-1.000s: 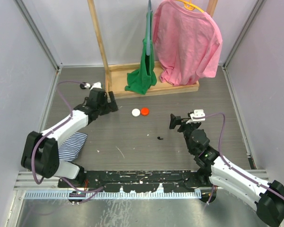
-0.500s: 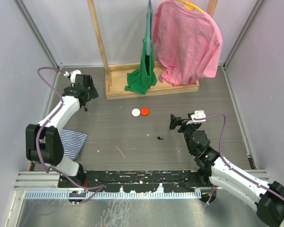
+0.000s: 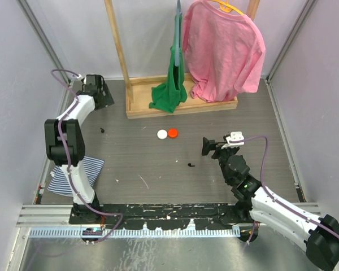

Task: Insert the wireless bluetooth earbuds into the charging case
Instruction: Move the charging case to the center of the board.

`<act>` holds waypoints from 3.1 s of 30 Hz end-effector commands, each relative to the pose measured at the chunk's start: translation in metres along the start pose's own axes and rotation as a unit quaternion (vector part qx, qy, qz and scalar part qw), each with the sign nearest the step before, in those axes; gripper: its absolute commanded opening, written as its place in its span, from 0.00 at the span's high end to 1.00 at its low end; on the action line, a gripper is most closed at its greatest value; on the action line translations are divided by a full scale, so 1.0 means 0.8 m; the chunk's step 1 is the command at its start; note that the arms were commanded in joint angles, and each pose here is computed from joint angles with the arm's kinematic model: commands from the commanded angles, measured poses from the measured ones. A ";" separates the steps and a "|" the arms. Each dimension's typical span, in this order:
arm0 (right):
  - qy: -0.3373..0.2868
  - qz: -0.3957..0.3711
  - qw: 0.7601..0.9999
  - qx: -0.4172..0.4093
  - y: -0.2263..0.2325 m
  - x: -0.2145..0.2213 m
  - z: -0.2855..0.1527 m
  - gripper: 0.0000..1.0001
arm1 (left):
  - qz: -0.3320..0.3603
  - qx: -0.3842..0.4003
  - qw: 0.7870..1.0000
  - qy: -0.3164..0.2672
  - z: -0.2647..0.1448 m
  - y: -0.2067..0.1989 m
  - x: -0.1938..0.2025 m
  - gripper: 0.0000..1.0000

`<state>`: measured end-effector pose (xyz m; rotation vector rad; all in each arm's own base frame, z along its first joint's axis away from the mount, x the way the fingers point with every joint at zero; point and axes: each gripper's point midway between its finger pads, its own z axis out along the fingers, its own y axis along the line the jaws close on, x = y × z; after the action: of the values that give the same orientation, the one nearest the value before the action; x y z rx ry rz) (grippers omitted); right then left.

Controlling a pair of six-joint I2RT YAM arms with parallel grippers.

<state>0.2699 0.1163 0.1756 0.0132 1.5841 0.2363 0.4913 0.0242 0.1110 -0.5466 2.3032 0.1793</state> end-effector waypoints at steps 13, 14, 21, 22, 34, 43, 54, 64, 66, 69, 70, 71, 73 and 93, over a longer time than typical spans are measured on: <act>0.001 0.000 1.000 -0.009 0.013 -0.008 0.012 0.07 | 0.046 0.041 0.998 0.013 0.125 -0.005 -0.050 0.21; 0.002 -0.001 1.000 -0.009 0.012 -0.007 0.012 0.07 | 0.051 0.041 0.998 0.015 0.130 -0.005 -0.049 0.22; 0.008 -0.006 1.000 -0.009 0.013 -0.004 0.013 0.07 | 0.061 0.055 0.996 0.039 0.153 -0.007 -0.031 0.36; 0.009 -0.007 1.000 -0.010 0.014 -0.003 0.014 0.07 | 0.061 0.057 0.996 0.041 0.154 -0.008 -0.029 0.38; 0.016 -0.012 0.999 -0.025 0.021 -0.001 0.015 0.07 | 0.053 0.065 0.995 0.052 0.144 -0.010 -0.022 0.54; 0.036 -0.022 0.998 -0.045 0.034 0.008 0.020 0.07 | -0.020 0.049 0.995 0.079 0.109 -0.003 0.006 0.63; 0.050 -0.030 0.995 -0.080 0.052 0.013 0.022 0.07 | -0.113 0.072 0.986 0.103 -0.005 -0.038 0.075 0.61; 0.062 -0.035 0.992 -0.102 0.064 0.018 0.024 0.07 | -0.054 0.093 0.987 0.123 -0.114 -0.070 0.181 0.56; 0.066 -0.037 0.992 -0.103 0.065 0.019 0.024 0.07 | -0.050 0.110 0.984 0.132 -0.132 -0.074 0.204 0.56; 0.070 -0.038 0.991 -0.105 0.066 0.022 0.025 0.07 | -0.048 0.137 0.978 0.148 -0.159 -0.082 0.238 0.55; 0.072 -0.039 0.991 -0.105 0.067 0.023 0.025 0.07 | -0.048 0.145 0.976 0.152 -0.168 -0.085 0.248 0.55; 0.074 -0.038 0.991 -0.107 0.068 0.023 0.026 0.07 | -0.047 0.155 0.975 0.155 -0.176 -0.089 0.257 0.55; 0.077 -0.039 0.990 -0.111 0.070 0.025 0.027 0.07 | -0.043 0.163 0.972 0.166 -0.189 -0.091 0.278 0.55; 0.094 -0.050 0.988 -0.114 0.074 0.037 0.030 0.07 | -0.046 0.198 0.964 0.174 -0.247 -0.149 0.402 0.43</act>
<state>0.2753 0.1744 0.1264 -0.2999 1.8040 0.3156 0.2048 -0.2341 0.0274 -0.4723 2.5879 -0.4263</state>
